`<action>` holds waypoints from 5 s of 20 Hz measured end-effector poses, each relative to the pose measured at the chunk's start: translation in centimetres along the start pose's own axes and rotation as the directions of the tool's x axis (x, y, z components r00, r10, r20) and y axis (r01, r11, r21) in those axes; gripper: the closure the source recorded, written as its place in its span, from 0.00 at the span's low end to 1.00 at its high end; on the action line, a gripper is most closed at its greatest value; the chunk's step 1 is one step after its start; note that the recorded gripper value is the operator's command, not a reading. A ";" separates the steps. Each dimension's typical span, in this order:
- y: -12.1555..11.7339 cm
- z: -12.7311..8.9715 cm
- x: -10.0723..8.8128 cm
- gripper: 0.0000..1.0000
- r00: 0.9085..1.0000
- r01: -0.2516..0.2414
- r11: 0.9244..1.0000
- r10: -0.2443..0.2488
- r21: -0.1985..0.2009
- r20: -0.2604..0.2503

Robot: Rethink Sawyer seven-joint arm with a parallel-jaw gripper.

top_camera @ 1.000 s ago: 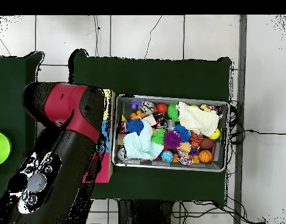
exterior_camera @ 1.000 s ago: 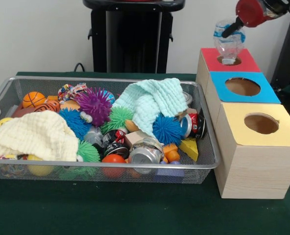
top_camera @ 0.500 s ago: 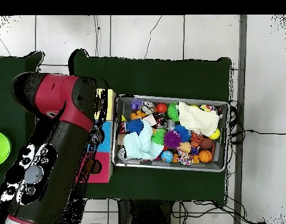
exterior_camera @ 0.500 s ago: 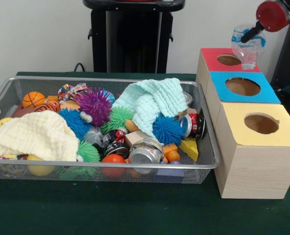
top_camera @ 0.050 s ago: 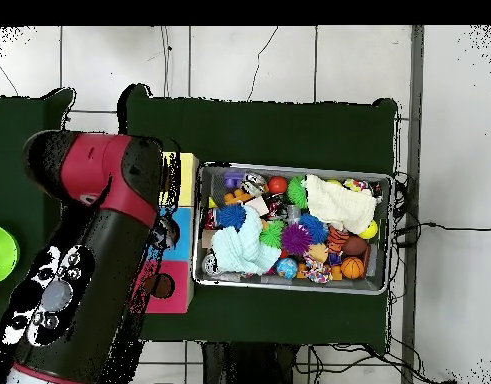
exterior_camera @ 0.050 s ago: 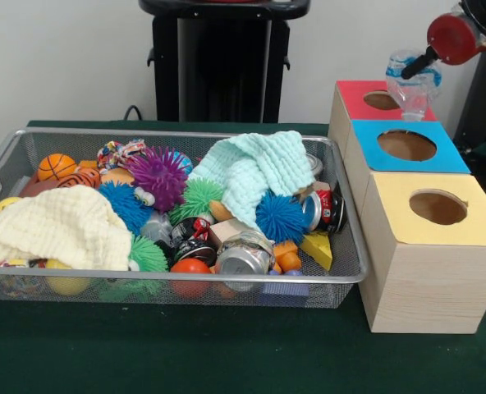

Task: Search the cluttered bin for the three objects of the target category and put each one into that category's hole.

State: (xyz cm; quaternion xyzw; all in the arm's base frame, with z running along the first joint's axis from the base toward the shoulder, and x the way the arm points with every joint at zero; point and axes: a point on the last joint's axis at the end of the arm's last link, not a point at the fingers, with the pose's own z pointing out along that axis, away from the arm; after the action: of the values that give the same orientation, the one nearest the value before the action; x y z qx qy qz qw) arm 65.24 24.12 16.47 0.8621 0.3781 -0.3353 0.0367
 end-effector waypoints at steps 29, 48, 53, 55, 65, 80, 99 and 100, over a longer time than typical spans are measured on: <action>-0.3 6.0 5.6 1.00 0.997 0.040 0.999 -0.042 0.027 0.068; 0.5 9.6 9.2 0.00 0.994 0.061 0.997 -0.065 0.042 0.093; 0.5 9.5 9.1 0.00 0.994 0.059 0.998 -0.062 0.038 0.094; 0.5 9.4 9.1 0.00 0.994 0.059 0.998 -0.062 0.036 0.093; 0.0 8.2 8.9 0.00 0.995 0.064 0.998 -0.065 0.024 0.080; -0.7 2.8 3.4 0.00 1.000 -0.002 0.999 0.002 0.046 0.000; 10.9 -0.6 -16.8 0.00 0.669 -0.331 0.943 0.261 0.035 -0.696; 11.5 0.3 -17.8 0.00 0.656 -0.336 0.941 0.260 0.034 -0.709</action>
State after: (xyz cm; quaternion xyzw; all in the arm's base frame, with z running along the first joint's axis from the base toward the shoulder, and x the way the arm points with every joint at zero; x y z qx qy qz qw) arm 64.17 4.66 24.82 0.9712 0.2330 0.0488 -0.0123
